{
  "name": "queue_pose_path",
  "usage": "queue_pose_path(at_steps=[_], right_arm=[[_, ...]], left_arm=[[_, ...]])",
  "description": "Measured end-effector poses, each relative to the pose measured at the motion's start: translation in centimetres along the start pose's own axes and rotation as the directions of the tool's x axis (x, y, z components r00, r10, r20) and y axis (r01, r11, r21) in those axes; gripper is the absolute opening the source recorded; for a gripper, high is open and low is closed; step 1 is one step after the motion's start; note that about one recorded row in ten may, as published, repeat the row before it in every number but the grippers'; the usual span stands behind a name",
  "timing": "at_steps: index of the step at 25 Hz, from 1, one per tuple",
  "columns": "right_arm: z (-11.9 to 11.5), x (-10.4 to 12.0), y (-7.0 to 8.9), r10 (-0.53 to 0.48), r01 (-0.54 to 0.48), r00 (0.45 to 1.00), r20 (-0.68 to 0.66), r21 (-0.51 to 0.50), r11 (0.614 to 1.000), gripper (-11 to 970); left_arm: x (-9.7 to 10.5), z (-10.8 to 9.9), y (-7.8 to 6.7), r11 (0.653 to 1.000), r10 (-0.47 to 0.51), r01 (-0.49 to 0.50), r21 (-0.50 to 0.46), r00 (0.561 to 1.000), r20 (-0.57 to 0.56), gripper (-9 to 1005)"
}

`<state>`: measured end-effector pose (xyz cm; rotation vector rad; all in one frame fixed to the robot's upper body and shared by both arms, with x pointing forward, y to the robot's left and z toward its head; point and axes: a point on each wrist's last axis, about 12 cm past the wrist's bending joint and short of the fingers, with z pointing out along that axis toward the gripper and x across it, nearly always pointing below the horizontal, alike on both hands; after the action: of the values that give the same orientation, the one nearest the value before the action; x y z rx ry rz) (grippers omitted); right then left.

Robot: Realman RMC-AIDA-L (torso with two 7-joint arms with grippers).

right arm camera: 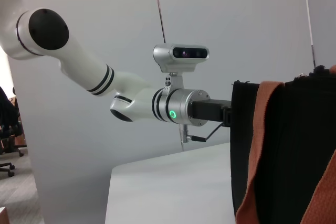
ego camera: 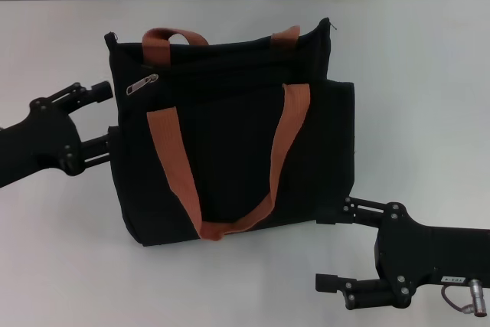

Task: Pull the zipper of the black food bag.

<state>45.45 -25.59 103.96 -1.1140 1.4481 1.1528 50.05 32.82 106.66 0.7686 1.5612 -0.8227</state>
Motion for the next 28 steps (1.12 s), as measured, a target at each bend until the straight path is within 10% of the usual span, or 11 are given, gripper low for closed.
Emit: queue_pose_path(at_steps=[9, 28], right_arm=[[0.0, 0.0, 0.0, 0.000, 0.000, 1.000, 0.002, -0.001, 1.000, 830], [-0.4, -4.0, -0.3, 0.093, -0.083, 0.937, 0.337, -0.042, 0.996, 831]], left_arm=[[-0.3, 0.6, 0.0, 0.999, 0.029, -0.029, 0.017, 1.000, 0.000, 716], [-1.1, 0.7, -1.0, 0.997, 0.059, -0.064, 0.041, 0.991, 0.122, 29]])
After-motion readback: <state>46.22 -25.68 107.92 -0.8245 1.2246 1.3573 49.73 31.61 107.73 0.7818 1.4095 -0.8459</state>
